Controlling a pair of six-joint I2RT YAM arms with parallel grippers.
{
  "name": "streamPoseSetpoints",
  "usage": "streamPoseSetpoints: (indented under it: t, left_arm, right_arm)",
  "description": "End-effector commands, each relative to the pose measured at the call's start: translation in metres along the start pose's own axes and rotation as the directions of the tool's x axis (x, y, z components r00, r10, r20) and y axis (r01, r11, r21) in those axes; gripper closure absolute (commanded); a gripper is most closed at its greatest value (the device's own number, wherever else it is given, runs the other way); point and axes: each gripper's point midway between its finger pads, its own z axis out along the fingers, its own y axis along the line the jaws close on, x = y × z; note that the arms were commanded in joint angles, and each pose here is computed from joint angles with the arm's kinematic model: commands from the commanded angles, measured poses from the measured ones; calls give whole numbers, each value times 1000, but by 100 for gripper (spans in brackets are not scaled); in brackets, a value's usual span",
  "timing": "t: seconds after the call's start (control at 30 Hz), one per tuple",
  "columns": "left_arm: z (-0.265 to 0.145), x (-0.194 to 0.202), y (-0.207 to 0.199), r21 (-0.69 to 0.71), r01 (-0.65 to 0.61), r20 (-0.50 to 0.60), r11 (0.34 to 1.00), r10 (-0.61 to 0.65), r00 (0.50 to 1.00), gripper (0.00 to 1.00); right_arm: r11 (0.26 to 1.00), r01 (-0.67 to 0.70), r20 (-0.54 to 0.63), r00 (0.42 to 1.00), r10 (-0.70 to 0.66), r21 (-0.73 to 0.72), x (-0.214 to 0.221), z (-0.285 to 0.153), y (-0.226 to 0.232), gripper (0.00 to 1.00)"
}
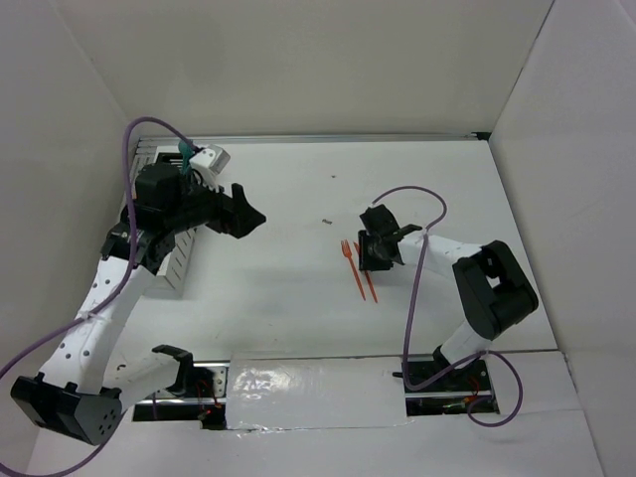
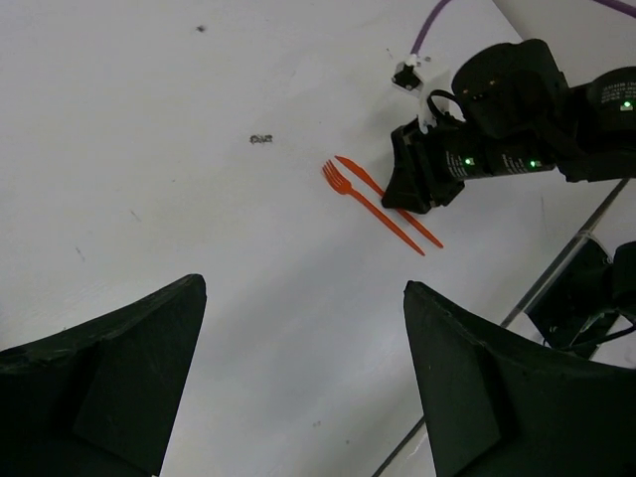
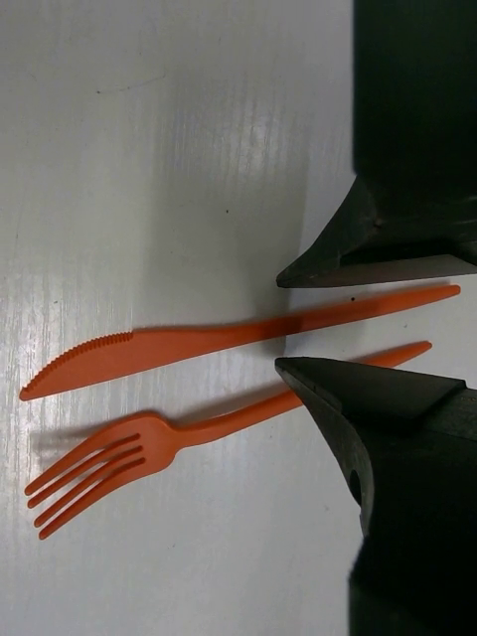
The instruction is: Sort the eating utensils into containers
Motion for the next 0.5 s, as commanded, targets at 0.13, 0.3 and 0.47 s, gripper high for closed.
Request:
streamPoseSetpoints:
  t: [0.13,0.3,0.47]
  left_arm:
    - [15,13,-15,19,13,-36,1000,-12,999,6]
    - [27,28,-19,29,38,-85,999,-35,996,6]
    - [36,43,-25,46,64,-131,997,-58,990,6]
  right_arm:
    - [999,34,58,998,-34,2,-16,-6,11,58]
    - [999,47,78,996,-47,7,-34,-22,22,52]
    - [990,122,142,984,-111,-69,-54,-44,42,48]
